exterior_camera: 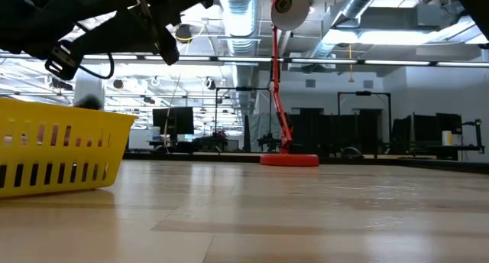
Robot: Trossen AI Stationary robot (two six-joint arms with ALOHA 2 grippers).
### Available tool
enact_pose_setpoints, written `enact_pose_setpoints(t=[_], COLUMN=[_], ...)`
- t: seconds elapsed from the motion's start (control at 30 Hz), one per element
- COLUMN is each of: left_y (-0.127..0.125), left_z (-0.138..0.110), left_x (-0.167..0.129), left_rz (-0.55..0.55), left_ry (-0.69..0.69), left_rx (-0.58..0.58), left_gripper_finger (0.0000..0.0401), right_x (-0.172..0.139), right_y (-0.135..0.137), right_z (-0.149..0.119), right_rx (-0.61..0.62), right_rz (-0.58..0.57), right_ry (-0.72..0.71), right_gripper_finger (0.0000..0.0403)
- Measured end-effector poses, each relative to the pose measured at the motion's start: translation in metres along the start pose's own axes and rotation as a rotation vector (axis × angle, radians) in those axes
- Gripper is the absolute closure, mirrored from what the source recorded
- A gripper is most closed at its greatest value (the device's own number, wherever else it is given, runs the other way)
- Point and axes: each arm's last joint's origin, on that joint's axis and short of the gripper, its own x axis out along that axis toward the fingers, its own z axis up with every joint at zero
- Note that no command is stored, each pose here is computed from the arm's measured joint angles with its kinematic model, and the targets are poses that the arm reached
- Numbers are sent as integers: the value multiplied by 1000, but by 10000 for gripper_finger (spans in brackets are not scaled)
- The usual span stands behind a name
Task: Pick & Place Nail Polish
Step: Return to Home Position
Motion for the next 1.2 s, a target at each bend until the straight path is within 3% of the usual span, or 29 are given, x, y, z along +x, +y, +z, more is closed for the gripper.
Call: enact_pose_setpoints(t=[0.17,0.27,0.5,0.67,0.87,0.97,1.07,1.2], left_y=[0,0,-1,-1,-1,-1,-1,-1], left_z=[0,1,1,2,2,3,3,3], left_x=[0,0,0,0,0,0,0,0], left_rz=[-1,-4,-8,-10,-11,-12,-12,-13], left_ry=[-1,-10,-23,-28,-31,-35,-35,-36], left_rx=[0,-5,-13,-15,-17,-19,-19,-19], left_gripper_finger=[399,399,399,399,399,399,399,399], right_x=[-4,-31,-161,-288,-414,-457,-483,-487], right_y=[-2,-3,-9,-7,3,6,2,-9], right_z=[3,26,98,119,83,57,25,-29], right_rx=[34,27,-38,-81,-249,-252,-240,-207], right_rz=[-3,1,-15,-39,-83,-103,-131,-210], right_ry=[-6,-66,-289,-410,-326,-355,-418,-469], right_gripper_finger=[210,203,203,211,216,216,216,213])
